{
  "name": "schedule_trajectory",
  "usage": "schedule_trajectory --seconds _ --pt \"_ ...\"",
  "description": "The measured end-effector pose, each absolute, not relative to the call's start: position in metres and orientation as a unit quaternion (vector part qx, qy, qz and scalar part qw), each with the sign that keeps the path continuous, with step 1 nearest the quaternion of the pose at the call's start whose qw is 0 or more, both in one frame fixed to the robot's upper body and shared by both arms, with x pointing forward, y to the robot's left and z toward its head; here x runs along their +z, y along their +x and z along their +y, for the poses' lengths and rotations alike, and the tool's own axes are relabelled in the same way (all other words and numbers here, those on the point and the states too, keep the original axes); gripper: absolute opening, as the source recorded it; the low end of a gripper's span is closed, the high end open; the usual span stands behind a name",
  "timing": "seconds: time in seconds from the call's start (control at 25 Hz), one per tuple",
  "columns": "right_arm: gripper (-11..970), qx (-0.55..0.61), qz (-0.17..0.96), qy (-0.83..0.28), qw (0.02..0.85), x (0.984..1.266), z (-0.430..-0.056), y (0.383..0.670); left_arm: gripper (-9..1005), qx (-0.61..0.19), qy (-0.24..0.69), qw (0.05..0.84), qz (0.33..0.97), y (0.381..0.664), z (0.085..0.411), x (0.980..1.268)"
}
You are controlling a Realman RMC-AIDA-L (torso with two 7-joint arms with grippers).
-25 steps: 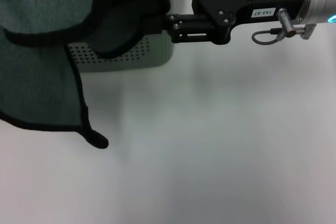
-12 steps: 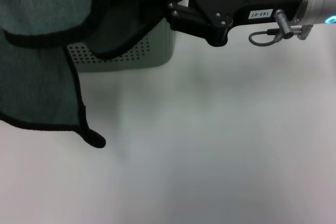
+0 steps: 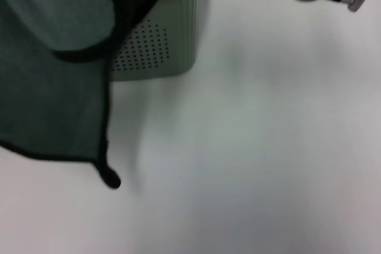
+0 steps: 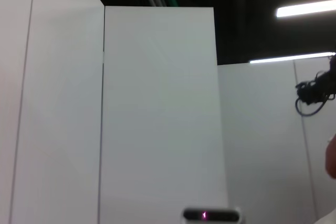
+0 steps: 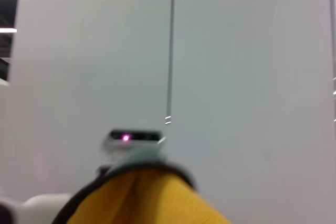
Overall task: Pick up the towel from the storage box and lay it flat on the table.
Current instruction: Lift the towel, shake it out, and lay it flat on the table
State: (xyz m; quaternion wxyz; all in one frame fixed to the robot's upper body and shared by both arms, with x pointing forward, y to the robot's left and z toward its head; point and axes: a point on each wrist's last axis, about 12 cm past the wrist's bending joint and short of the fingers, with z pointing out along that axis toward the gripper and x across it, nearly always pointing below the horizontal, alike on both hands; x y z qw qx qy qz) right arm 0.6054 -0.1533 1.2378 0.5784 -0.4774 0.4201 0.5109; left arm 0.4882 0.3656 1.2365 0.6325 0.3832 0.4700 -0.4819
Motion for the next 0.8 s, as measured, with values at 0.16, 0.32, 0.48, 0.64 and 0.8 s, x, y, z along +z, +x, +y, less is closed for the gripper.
schedule_trajectory --seconds 0.16,0.32,0.48,0.64,0.8 --pt "6 0.463 0.416 -0.487 0.612 1.261 -0.151 0.611 50 -0.455 0.367 0.649 0.487 0.474 0.368 1.212" --pt "6 0.408 0.416 -0.495 0.645 1.288 -0.142 0.619 125 -0.422 0.347 0.648 0.530 0.460 0.367 1.181" --pt "6 0.379 0.397 -0.504 0.667 1.311 -0.133 0.620 223 -0.414 0.334 0.635 0.560 0.449 0.362 1.155" --pt "5 0.357 0.382 -0.526 0.671 1.329 -0.129 0.614 368 -0.408 0.312 0.647 0.563 0.441 0.364 1.141" --pt "5 0.333 0.372 -0.541 0.677 1.338 -0.133 0.605 462 -0.392 0.281 0.678 0.555 0.440 0.369 1.142"
